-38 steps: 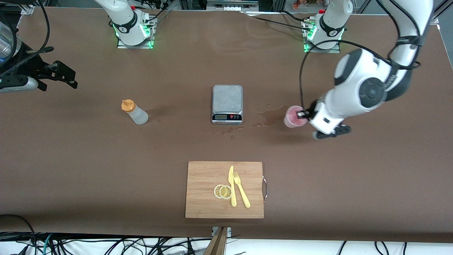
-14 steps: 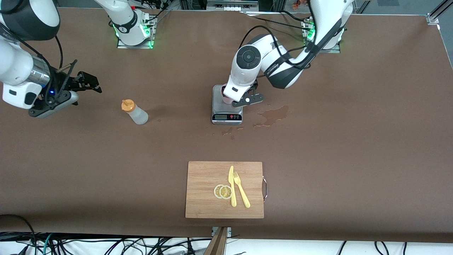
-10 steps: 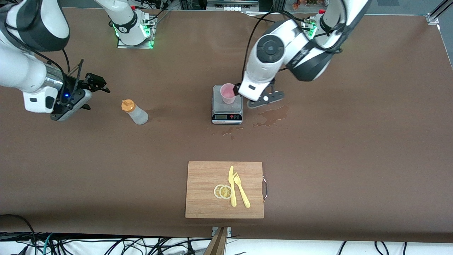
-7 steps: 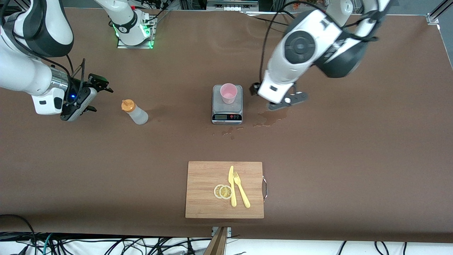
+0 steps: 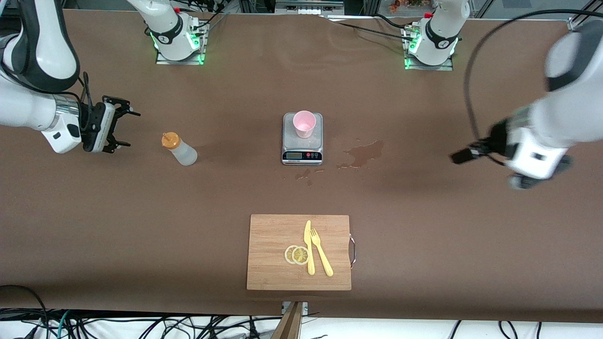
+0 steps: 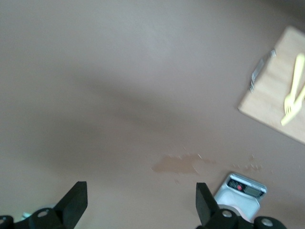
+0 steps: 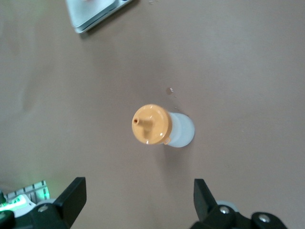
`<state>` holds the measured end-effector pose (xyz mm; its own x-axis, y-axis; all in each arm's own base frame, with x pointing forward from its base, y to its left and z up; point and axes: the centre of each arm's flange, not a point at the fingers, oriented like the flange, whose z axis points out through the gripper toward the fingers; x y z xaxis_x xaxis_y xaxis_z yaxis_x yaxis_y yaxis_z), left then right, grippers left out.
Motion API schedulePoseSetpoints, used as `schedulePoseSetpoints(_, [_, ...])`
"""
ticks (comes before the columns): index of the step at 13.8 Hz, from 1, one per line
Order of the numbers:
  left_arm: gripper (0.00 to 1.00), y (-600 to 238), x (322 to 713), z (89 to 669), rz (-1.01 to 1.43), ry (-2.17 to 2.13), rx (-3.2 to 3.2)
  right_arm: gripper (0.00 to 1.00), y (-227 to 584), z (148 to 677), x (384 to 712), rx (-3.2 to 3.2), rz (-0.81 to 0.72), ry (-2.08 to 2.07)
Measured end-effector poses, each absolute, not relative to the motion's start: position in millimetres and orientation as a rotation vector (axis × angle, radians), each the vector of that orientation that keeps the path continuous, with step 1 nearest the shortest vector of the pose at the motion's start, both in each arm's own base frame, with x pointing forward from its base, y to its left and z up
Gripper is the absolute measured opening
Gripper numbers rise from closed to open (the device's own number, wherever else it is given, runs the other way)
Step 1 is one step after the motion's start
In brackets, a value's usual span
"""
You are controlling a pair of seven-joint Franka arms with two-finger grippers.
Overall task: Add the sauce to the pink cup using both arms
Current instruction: 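Withdraw the left gripper while the right gripper closes on the bottle, then lift the sauce bottle with the right gripper and tilt it over the cup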
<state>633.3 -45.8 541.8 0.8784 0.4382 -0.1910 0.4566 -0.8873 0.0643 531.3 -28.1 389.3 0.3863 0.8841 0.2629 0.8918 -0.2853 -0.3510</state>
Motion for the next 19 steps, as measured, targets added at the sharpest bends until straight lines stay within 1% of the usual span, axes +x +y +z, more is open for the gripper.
schedulePoseSetpoints(2, [1.00,19.8,635.1,544.7,-0.234,0.709,2.922,1.00,-43.3,372.4,526.5,-2.085,-0.107,-1.603])
schedulePoseSetpoints(4, [1.00,46.1,633.5,544.1,-0.228,0.732,2.929,1.00,-57.2,353.2,525.7,-1.959,-0.198,-1.675])
schedulePoseSetpoints(8, [1.00,46.0,626.0,537.9,-0.270,0.746,3.014,1.00,-82.1,302.9,524.2,-1.766,-0.344,-1.736])
schedulePoseSetpoints(12, [1.00,35.9,611.4,538.1,-0.288,0.638,3.068,1.00,-88.1,244.3,520.0,-1.614,-0.480,-1.735])
schedulePoseSetpoints(16, [1.00,42.0,603.4,531.9,-0.116,0.492,3.078,1.00,-82.2,188.6,514.1,-1.474,-0.618,-1.728])
schedulePoseSetpoints(19, [1.00,36.0,590.1,535.8,-0.080,0.346,3.106,1.00,-77.0,160.8,513.5,-1.422,-0.677,-1.692])
